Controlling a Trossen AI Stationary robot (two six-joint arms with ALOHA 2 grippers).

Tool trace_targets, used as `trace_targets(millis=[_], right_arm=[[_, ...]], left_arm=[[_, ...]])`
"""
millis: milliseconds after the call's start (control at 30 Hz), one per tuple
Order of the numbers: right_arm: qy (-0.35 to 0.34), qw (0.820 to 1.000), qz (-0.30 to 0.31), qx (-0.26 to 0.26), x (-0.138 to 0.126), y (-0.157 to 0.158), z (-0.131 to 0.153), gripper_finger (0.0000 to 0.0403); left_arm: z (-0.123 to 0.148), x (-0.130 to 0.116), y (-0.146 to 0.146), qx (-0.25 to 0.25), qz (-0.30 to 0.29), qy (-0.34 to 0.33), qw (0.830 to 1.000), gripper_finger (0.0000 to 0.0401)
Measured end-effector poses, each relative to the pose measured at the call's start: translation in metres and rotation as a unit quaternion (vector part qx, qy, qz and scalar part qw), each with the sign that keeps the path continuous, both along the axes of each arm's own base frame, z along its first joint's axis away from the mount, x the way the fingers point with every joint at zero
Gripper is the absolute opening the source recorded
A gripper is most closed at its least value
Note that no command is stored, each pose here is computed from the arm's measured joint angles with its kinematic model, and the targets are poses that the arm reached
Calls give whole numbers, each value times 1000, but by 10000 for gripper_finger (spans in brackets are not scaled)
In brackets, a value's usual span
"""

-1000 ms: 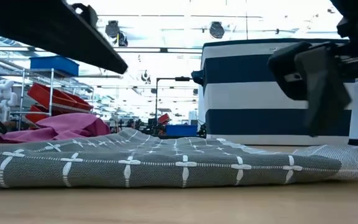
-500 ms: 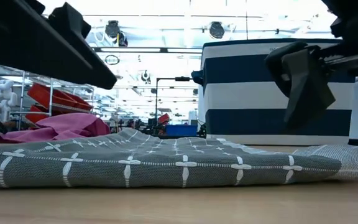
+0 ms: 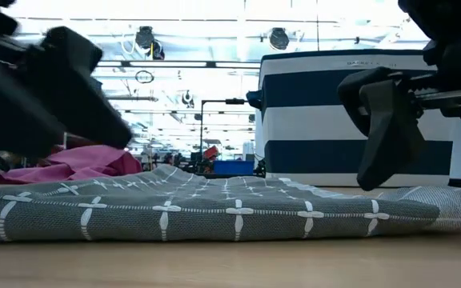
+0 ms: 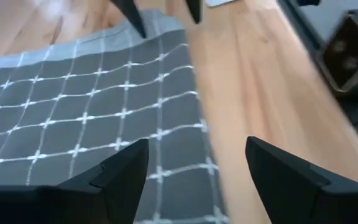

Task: Fold towel
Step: Fold the gray checkered towel

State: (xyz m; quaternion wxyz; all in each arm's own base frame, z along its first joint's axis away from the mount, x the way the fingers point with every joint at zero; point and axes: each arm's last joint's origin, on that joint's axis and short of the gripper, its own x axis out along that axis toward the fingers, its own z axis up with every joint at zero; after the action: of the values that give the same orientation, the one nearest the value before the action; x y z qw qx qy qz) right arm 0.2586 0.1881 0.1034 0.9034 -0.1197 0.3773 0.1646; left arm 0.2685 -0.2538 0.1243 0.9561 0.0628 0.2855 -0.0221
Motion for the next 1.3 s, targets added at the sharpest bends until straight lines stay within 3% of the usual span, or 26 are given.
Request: trace_targets(millis=[333,533,733,900,1133,1300], right_arm=[[18,1000,-13,-11,4,-6,-12,278],[18,1000,-24,-2,7,-5,-20,250],[14,1000,-19,0,7,-5,-19,191],[13,1000,-18,-4,7,-5,-19,125],[5,1000,-19,-23,7,-6,-19,12],[0,999,-28,-27,7,-7,-19,6]], left_arm=[[-26,0,-1,2,-34,55,998,278],[-34,6,7,15,24,46,999,278],[-36,12,21,34,63,56,996,260],[-41,15,33,38,80,90,992,203],[-41,17,34,64,53,89,993,71],[-37,17,30,85,38,73,993,11]])
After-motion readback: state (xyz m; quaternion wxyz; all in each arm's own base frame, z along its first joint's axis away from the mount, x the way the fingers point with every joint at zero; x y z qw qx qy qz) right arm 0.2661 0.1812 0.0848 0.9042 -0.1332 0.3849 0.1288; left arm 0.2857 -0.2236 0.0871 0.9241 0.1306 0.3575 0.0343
